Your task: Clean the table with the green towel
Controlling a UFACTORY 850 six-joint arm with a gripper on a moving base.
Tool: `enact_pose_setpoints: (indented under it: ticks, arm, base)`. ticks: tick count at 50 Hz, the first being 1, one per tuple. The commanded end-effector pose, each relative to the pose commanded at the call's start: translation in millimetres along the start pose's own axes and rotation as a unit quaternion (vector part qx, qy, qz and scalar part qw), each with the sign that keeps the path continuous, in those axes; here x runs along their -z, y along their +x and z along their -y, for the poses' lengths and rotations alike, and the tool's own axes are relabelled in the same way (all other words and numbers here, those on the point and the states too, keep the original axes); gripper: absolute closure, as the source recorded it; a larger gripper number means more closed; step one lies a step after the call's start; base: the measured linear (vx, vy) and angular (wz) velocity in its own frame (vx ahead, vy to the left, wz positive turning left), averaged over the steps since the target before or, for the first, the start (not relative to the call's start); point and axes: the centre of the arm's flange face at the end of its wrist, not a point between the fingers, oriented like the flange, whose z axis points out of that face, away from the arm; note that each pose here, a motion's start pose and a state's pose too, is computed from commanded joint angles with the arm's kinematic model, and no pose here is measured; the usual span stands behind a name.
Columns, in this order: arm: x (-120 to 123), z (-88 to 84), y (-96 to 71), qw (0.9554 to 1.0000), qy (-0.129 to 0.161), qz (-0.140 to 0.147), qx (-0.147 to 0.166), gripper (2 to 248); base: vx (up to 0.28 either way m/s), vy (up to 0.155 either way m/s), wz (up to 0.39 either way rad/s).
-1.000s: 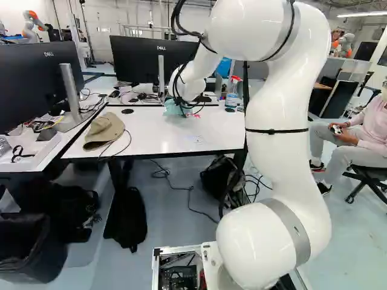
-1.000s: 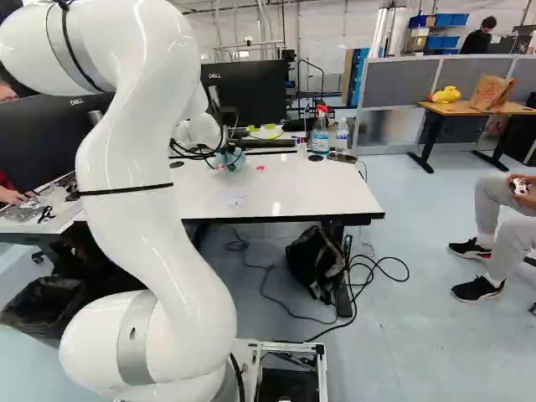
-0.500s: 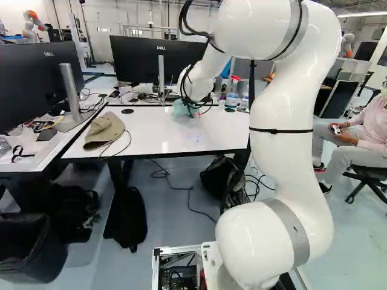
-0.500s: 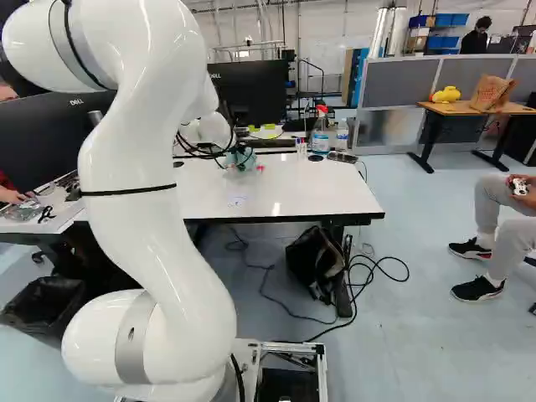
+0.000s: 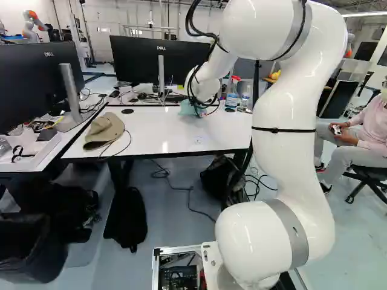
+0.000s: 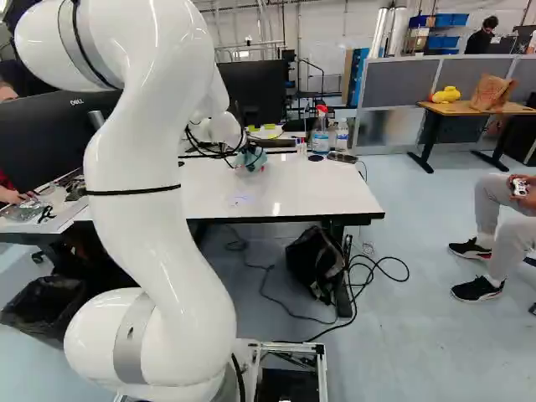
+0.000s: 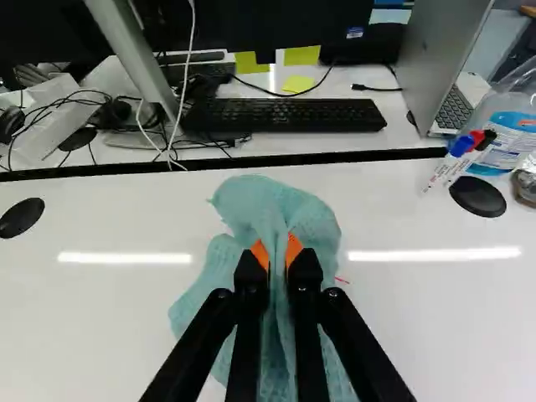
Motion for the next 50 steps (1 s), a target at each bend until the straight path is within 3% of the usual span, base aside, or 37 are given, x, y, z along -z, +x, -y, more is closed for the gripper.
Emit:
enact_pose_setpoints:
  ticks: [17,41,50]
  arm:
    - [-21.0,-29.0,-9.7,0.9997,-0.019,0.012,-0.013,209]
    - [-42.5,-30.0,-31.1,0.9992,-0.020,0.033,-0.013,209]
    - [-42.5,-30.0,-31.2,0.9991,-0.020,0.034,-0.013,209]
  base:
    - [0.000,0.000,0.000]
    - [0.000,0.000,0.000]
    - [0.000,0.000,0.000]
